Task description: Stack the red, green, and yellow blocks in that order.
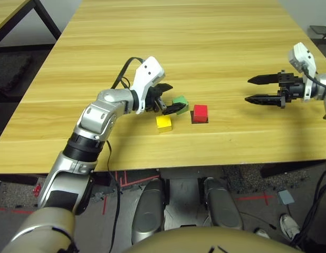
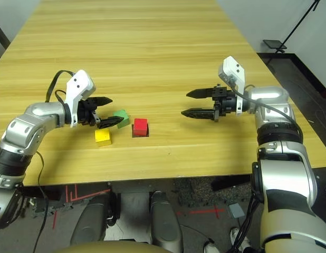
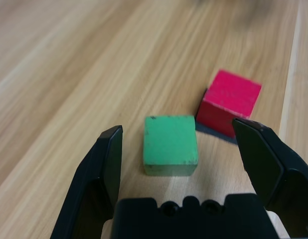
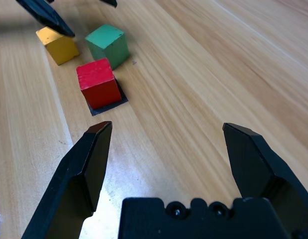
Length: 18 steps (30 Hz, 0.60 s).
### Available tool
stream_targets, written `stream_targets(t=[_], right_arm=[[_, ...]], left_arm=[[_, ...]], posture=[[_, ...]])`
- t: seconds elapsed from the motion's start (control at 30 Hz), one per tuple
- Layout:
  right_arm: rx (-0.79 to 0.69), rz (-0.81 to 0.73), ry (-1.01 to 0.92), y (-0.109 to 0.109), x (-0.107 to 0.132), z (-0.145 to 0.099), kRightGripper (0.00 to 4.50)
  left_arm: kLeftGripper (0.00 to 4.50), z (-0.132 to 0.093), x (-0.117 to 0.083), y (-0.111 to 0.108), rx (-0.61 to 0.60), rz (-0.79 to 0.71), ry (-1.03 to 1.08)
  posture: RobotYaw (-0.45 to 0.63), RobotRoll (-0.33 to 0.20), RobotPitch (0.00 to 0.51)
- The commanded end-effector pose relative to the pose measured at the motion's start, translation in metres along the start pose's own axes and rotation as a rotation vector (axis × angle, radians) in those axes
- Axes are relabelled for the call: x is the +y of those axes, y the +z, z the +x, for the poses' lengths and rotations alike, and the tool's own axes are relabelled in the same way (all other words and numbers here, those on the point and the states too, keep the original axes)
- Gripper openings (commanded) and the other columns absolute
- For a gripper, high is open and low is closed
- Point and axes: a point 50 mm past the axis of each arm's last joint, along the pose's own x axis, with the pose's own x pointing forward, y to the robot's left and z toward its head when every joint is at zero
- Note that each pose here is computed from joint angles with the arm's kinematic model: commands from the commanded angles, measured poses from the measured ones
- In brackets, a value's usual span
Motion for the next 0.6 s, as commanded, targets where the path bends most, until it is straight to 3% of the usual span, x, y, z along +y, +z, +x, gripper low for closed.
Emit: stream_targets(t=[0.03, 0.6], right_arm=[[-0.035, 0.004, -0.033, 0.002, 0.003, -0.004, 4.48], [-0.111, 0.057, -0.012, 0.006, 0.025, 0.018, 4.48]], left_arm=[[4.5, 0.008, -0.001, -0.004, 0.069, 0.007, -0.014], [4.5, 0.022, 0.007, -0.011, 0.141, -0.005, 0.064]], posture=[[0.19, -0.113, 0.094], [0.18, -0.069, 0.135]])
